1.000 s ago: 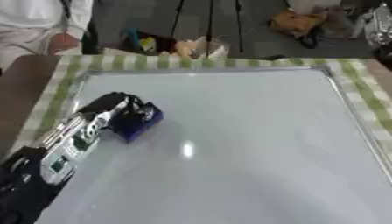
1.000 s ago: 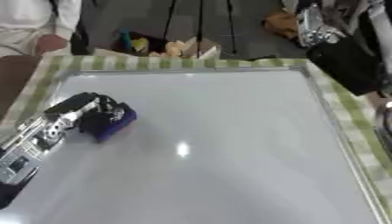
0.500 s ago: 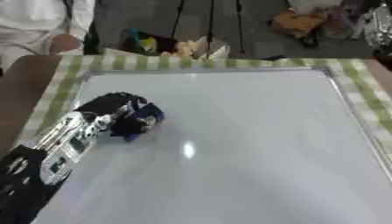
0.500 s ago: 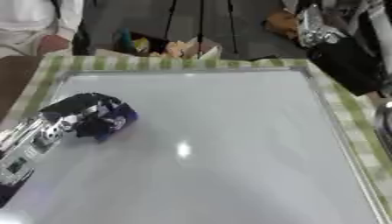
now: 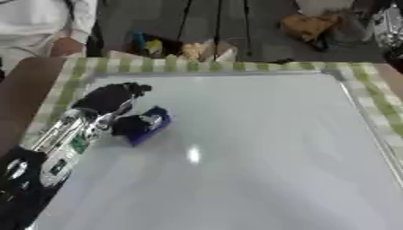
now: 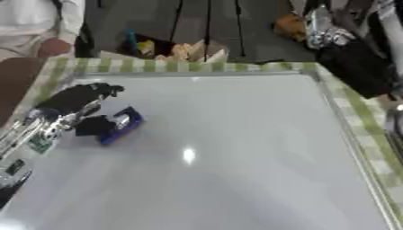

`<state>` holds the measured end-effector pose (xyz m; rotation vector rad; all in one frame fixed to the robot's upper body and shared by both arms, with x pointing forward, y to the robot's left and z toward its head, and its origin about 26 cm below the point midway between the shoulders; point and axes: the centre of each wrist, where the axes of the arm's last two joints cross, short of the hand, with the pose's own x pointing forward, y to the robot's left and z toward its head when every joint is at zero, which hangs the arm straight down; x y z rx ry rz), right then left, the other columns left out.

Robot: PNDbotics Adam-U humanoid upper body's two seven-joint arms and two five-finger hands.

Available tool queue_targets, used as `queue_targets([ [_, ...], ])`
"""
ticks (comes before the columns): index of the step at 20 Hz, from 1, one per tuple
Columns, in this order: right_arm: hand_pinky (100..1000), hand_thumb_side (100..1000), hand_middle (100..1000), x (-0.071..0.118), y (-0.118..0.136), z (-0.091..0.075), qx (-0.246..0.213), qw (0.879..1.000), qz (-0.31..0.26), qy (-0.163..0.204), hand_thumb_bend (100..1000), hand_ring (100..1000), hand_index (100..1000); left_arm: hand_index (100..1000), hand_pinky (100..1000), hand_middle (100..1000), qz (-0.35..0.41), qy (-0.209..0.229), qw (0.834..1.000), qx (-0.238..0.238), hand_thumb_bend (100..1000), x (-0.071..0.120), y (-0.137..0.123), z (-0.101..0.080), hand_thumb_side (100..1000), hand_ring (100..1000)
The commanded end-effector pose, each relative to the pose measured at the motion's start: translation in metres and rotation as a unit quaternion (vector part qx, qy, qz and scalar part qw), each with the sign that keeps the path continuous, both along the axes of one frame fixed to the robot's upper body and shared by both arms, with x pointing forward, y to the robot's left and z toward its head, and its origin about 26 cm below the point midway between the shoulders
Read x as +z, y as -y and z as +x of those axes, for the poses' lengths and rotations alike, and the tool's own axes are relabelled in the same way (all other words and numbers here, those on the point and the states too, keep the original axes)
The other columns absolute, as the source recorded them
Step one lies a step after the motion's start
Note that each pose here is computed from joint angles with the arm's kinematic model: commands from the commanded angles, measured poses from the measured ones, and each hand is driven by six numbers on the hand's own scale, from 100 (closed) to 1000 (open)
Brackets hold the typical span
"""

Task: Wipe the whiteboard clean with a brush.

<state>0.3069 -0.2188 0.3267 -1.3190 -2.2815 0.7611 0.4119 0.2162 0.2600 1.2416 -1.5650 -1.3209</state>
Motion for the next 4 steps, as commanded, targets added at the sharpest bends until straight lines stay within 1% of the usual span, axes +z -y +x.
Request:
queue_targets([
  [1, 832, 1000, 832, 0.008, 0.003, -0.004, -0.006, 1.0, -0.004, 0.017, 100, 869, 835, 970, 705, 776, -0.042, 0.097, 0.994, -0.001, 133, 0.035, -0.004, -0.013, 1000, 837],
  [3, 832, 1000, 831, 0.008, 0.004, -0.004, -0.006, 1.0, -0.002, 0.02, 100, 869, 835, 965, 662, 760, -0.09, 0.151, 0.984, -0.016, 100, 0.048, -0.002, -0.024, 1000, 815],
  [4, 832, 1000, 831, 0.009, 0.004, -0.004, -0.006, 1.0, -0.001, 0.022, 100, 869, 835, 965, 662, 760, -0.109, 0.168, 0.98, -0.022, 100, 0.052, -0.002, -0.029, 1000, 815],
])
